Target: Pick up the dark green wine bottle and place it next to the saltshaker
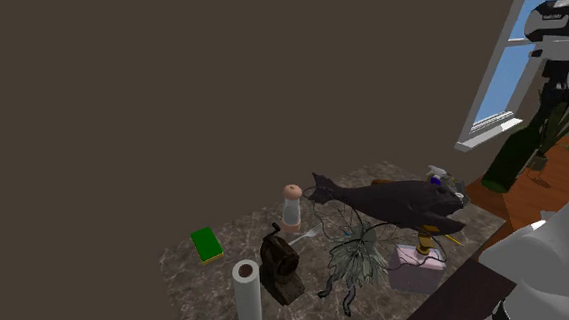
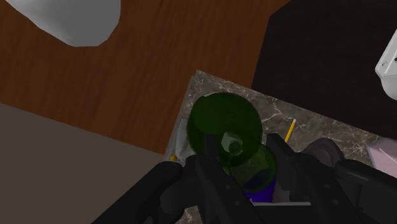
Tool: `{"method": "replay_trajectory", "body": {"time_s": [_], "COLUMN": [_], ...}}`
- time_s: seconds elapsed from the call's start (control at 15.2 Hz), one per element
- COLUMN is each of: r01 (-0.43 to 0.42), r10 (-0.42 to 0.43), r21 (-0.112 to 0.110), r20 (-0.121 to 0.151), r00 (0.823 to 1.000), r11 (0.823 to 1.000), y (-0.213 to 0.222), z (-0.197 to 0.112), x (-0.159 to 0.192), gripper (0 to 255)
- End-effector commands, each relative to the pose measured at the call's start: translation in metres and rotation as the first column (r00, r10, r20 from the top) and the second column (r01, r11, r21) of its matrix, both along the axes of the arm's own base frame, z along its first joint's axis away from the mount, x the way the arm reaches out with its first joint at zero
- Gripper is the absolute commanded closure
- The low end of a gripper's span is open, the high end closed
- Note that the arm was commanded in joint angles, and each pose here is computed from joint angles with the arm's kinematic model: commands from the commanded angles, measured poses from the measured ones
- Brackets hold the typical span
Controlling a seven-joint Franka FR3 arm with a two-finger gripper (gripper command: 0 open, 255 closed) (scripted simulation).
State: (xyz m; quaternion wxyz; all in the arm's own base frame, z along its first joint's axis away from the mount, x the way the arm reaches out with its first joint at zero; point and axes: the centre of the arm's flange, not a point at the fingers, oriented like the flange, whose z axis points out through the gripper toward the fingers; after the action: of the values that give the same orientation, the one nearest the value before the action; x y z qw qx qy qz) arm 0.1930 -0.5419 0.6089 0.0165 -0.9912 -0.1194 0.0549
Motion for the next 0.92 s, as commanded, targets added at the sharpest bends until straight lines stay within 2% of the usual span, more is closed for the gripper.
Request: {"method": "replay_trajectory", "body": {"time_s": [0.0,0.86], "r01": [-0.001,-0.001], "r10": [0.001,0.001], "r21": [-0.001,-0.001], "r20": [0.000,0.000], "r00": [1.000,1.000], "r11": [1.000,1.000], "y": [0.000,0.000], "z": [-0.011,-0.080], "x": [-0.001,-0.001], "gripper": [255,255]}}
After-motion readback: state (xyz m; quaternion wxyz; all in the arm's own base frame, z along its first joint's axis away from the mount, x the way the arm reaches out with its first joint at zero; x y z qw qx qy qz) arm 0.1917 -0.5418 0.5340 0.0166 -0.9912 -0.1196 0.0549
